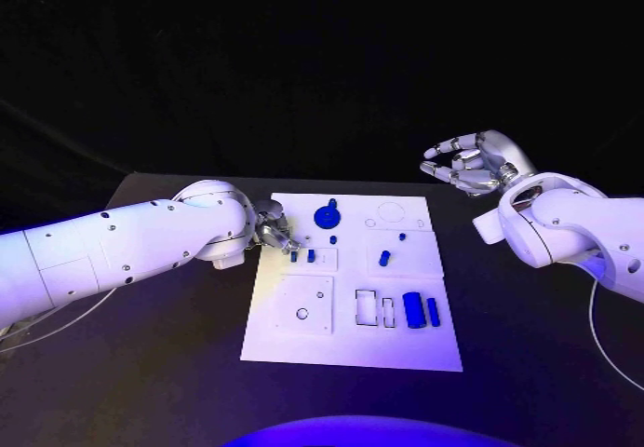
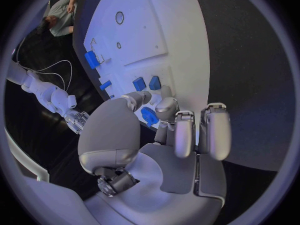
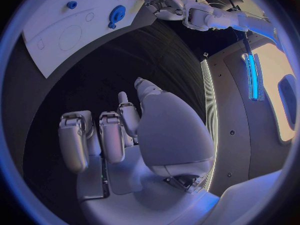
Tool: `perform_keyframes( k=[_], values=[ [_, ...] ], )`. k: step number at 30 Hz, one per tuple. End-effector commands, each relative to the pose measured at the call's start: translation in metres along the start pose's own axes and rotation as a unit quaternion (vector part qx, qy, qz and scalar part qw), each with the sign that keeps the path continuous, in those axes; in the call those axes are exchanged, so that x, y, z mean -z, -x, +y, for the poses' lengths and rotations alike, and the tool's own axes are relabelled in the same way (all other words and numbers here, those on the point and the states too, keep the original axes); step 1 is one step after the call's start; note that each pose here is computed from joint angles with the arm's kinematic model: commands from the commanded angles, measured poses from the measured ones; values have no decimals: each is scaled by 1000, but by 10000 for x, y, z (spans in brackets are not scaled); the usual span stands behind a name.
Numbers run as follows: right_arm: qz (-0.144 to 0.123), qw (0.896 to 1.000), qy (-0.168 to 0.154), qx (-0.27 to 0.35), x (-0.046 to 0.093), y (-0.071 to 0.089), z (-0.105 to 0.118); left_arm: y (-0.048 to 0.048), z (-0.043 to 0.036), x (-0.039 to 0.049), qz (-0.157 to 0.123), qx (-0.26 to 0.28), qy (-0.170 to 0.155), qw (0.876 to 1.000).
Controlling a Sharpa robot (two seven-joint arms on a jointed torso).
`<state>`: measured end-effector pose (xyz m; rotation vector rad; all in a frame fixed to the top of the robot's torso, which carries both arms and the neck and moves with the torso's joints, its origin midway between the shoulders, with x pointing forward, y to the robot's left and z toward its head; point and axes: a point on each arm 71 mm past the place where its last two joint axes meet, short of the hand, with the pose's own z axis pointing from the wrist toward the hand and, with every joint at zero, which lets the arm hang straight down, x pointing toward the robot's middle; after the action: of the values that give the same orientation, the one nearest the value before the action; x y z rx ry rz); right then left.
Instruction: Assemble the parts on the task board
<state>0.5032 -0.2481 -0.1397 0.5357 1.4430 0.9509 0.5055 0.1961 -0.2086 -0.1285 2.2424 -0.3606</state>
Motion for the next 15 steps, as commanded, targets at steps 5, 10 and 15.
perform_keyframes(
  k=[5, 10, 15],
  values=[
    [4, 1000, 7, 1, 2, -6, 7, 54, -29, 24, -31, 33, -14, 999],
    [2, 1000, 6, 1, 5, -1, 0, 141, -107, 71, -82, 98, -75, 989],
    [0, 1000, 6, 0, 7, 5, -5, 209, -266, 133, -144, 130, -173, 966]
  ],
)
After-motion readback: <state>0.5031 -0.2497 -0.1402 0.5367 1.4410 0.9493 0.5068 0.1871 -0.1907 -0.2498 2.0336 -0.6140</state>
